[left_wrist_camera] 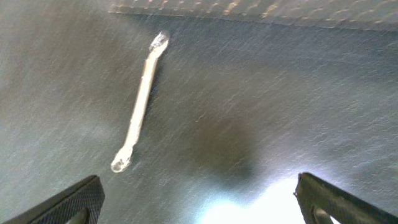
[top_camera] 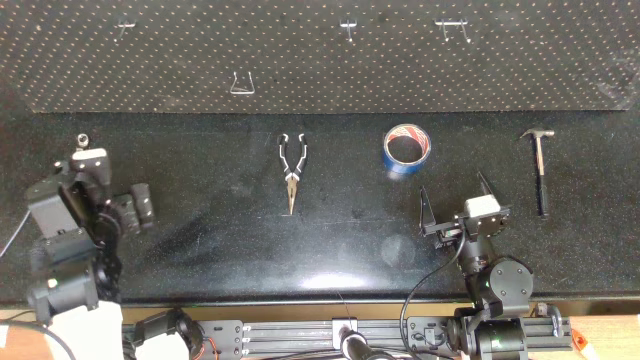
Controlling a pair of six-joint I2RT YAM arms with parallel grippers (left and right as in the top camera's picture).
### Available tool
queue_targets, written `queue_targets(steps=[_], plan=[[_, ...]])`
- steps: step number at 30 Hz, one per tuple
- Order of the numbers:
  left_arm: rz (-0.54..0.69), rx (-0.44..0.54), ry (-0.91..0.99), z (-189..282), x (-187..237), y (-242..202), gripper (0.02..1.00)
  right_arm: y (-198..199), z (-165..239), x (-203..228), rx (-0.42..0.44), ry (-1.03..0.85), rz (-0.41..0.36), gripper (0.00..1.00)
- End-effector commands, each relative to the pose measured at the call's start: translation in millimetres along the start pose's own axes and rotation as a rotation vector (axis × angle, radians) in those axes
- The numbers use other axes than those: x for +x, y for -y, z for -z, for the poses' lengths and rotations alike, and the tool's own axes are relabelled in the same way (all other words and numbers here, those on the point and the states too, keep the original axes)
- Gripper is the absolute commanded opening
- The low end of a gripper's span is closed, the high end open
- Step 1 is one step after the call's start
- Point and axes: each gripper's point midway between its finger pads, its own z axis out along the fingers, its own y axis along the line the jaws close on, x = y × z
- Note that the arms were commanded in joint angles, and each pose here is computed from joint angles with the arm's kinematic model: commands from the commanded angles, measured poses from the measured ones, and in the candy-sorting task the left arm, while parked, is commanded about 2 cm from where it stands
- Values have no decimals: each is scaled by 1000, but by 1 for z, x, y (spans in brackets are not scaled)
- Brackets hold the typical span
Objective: Place Tools Onto Pegboard
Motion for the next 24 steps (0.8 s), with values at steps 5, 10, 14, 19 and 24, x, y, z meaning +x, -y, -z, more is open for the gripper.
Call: queue_targets(steps=[5, 10, 14, 19, 24], plan=[[0, -288, -331, 2, 71, -102, 993, 2, 0, 2, 11, -2, 13, 998], [-1, -49, -316, 1, 88, -79, 993, 2, 0, 2, 11, -1, 13, 998], [31, 118, -210, -22, 66, -60, 996, 2, 0, 2, 11, -2, 13, 1000], [126, 179, -38, -41, 38, -82, 993, 2, 0, 2, 11, -2, 13, 998], [158, 130, 21, -63, 34, -117, 993, 2, 0, 2, 11, -2, 13, 998]])
